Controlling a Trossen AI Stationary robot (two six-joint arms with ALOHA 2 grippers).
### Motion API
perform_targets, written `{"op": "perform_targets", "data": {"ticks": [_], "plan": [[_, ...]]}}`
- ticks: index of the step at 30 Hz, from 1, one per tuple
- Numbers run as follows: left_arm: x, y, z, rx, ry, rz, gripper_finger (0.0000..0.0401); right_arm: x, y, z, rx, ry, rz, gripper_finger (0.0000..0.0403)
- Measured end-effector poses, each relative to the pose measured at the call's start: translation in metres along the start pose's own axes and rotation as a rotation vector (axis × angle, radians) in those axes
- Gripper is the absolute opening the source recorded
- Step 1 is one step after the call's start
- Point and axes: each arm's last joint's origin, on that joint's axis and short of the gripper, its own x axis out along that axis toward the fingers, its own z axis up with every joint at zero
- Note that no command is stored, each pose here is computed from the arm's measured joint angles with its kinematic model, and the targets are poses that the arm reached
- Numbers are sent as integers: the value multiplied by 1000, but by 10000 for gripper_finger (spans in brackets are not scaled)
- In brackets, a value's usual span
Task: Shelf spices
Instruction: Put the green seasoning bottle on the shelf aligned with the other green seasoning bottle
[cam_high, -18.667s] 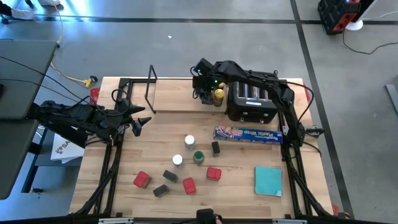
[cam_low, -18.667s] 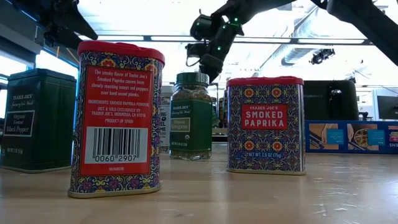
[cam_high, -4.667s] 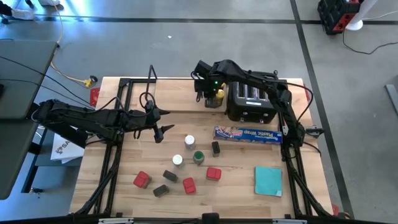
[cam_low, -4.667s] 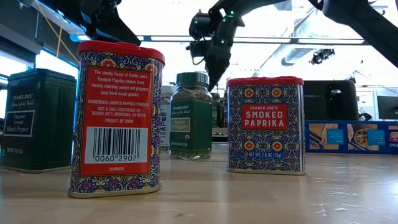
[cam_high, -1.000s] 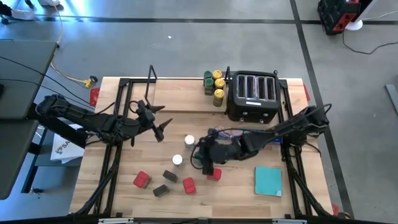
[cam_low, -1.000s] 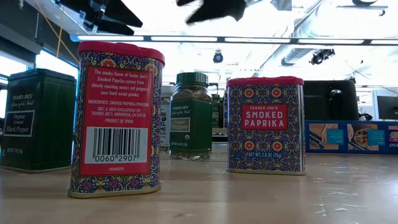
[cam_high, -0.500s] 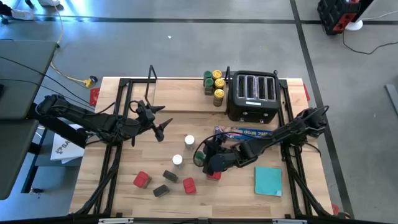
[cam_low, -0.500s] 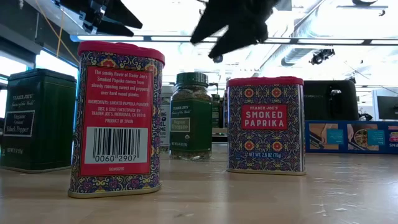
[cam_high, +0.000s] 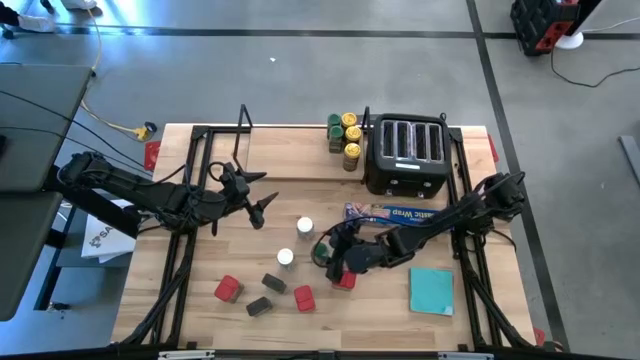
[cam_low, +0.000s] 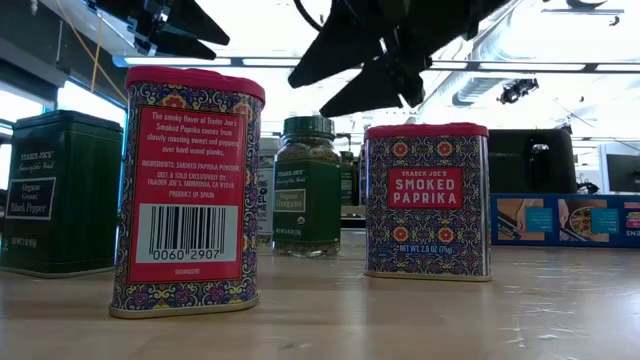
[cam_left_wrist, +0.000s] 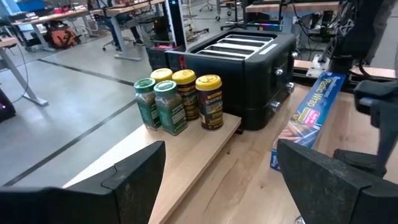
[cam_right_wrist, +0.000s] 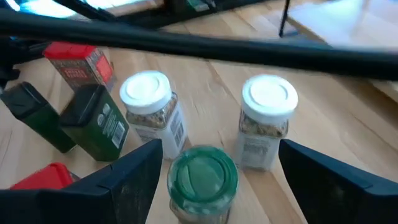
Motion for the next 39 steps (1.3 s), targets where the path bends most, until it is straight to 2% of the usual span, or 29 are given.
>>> {"op": "perform_targets", "data": {"ticks": [4, 9, 16, 31, 35, 39], "plan": [[0, 0, 0, 0, 0, -1, 303, 1, -1, -5, -3, -53, 40, 316], [0, 0, 0, 8, 1, 2, 303, 4, -2, -13, -23, -32, 53, 316], [0, 1, 0, 11, -1, 25, 303, 19, 10, -20, -105, -21, 84, 316], [0, 1, -2, -2, 14, 29, 303, 24, -1, -24, 7, 52, 22, 314], [0, 1, -2, -2, 14, 29, 303, 25, -1, -24, 12, 53, 17, 286], [0, 1, -3, -2, 15, 29, 303, 24, -2, -24, 14, 39, -5, 228]]}}
